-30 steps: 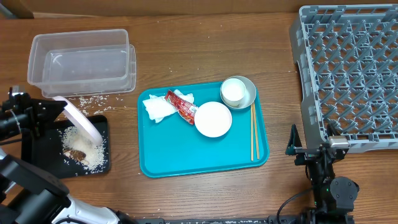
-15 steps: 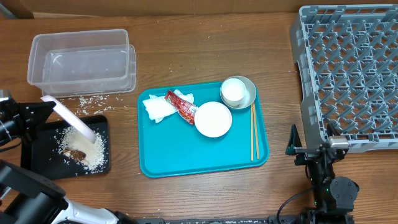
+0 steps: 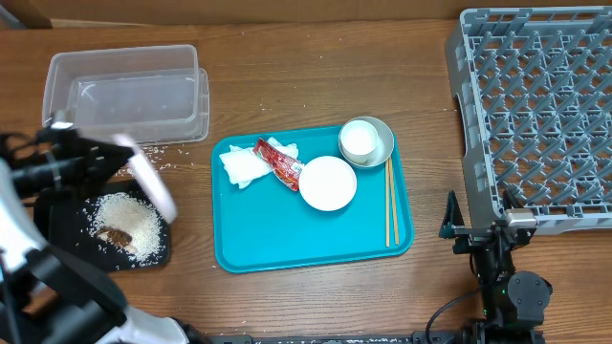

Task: Sort waste into correct bins and load items into the dishwasher
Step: 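Carry the empty plate back and set it on the teal tray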

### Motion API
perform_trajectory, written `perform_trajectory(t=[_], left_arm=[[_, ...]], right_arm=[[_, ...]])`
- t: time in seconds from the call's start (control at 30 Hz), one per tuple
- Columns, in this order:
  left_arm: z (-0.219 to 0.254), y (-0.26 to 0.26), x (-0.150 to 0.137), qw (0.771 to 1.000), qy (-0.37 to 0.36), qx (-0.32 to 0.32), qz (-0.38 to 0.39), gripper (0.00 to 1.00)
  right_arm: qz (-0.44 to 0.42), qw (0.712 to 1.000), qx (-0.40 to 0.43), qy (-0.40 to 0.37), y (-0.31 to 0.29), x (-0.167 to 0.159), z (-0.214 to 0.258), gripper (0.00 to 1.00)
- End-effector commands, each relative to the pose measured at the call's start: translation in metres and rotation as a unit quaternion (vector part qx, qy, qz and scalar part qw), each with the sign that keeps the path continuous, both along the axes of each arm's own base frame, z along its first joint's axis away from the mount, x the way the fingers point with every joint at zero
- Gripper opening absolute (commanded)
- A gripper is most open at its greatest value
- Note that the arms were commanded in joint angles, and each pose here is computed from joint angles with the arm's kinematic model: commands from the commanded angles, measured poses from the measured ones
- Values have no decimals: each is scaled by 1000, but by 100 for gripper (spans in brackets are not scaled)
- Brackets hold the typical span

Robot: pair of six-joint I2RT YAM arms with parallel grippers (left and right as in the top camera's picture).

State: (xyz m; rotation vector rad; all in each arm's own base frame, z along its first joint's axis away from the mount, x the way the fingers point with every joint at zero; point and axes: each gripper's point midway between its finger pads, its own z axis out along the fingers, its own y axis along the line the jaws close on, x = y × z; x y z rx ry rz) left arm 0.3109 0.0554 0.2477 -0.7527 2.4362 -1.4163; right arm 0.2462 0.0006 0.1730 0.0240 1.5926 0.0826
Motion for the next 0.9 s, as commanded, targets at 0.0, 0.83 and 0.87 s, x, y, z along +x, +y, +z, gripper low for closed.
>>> perform_trajectory(t=[0.0,0.83,0.87], left_arm=[[34,-54,-23,992,-55,82,-81,4],[-106,-230,-63,880,31,444,-163,4],[-111,-232,-61,880,23,446,-162,4]], right_arm=[[-6,1000,-4,-3,-3,0,-2,100],[-6,1000,-4,-3,-3,0,-2,100],[-6,1000,-4,-3,-3,0,-2,100]])
